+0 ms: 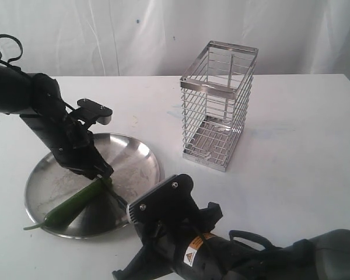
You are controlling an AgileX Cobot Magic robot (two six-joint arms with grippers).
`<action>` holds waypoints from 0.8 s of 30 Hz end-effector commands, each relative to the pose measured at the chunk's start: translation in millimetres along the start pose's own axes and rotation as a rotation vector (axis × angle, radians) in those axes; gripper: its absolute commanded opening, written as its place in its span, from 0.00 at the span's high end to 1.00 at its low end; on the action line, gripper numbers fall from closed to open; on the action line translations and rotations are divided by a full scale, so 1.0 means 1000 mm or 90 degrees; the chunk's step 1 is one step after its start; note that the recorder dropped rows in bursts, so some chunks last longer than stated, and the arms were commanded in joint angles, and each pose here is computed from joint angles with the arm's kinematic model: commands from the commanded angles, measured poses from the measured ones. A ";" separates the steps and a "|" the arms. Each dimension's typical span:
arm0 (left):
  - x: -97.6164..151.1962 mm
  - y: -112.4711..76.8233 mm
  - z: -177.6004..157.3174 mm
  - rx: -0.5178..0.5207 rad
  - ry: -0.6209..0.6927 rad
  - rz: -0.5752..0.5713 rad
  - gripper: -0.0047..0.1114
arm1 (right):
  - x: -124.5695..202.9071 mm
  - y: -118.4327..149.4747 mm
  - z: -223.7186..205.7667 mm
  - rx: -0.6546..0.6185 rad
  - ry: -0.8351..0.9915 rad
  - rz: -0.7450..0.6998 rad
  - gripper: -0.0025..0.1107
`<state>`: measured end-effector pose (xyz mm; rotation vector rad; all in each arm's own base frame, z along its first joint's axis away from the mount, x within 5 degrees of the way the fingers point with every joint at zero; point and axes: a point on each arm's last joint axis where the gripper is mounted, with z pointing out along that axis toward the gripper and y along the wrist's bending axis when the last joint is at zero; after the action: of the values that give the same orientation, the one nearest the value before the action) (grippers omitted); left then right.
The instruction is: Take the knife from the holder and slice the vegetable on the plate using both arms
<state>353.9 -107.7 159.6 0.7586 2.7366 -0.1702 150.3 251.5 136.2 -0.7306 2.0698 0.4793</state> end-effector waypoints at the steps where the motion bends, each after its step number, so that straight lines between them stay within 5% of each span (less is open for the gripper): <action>1: 0.006 -0.002 0.007 0.009 0.036 0.008 0.96 | -0.001 0.001 0.000 -0.004 0.000 -0.006 0.98; 10: 0.014 -0.011 -0.059 0.010 0.050 0.037 0.96 | 0.005 0.001 0.000 -0.007 0.042 -0.020 0.98; 16: 0.033 -0.017 -0.041 0.041 0.088 0.031 0.54 | 0.009 0.002 -0.001 -0.011 0.066 -0.012 0.98; 24: 0.039 -0.018 -0.028 0.041 0.071 0.012 0.53 | 0.015 0.003 -0.002 -0.019 0.113 0.001 0.98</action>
<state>308.3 -96.2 178.1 0.8529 2.8210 -0.1840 142.5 247.8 125.7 -0.7878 2.2110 0.4613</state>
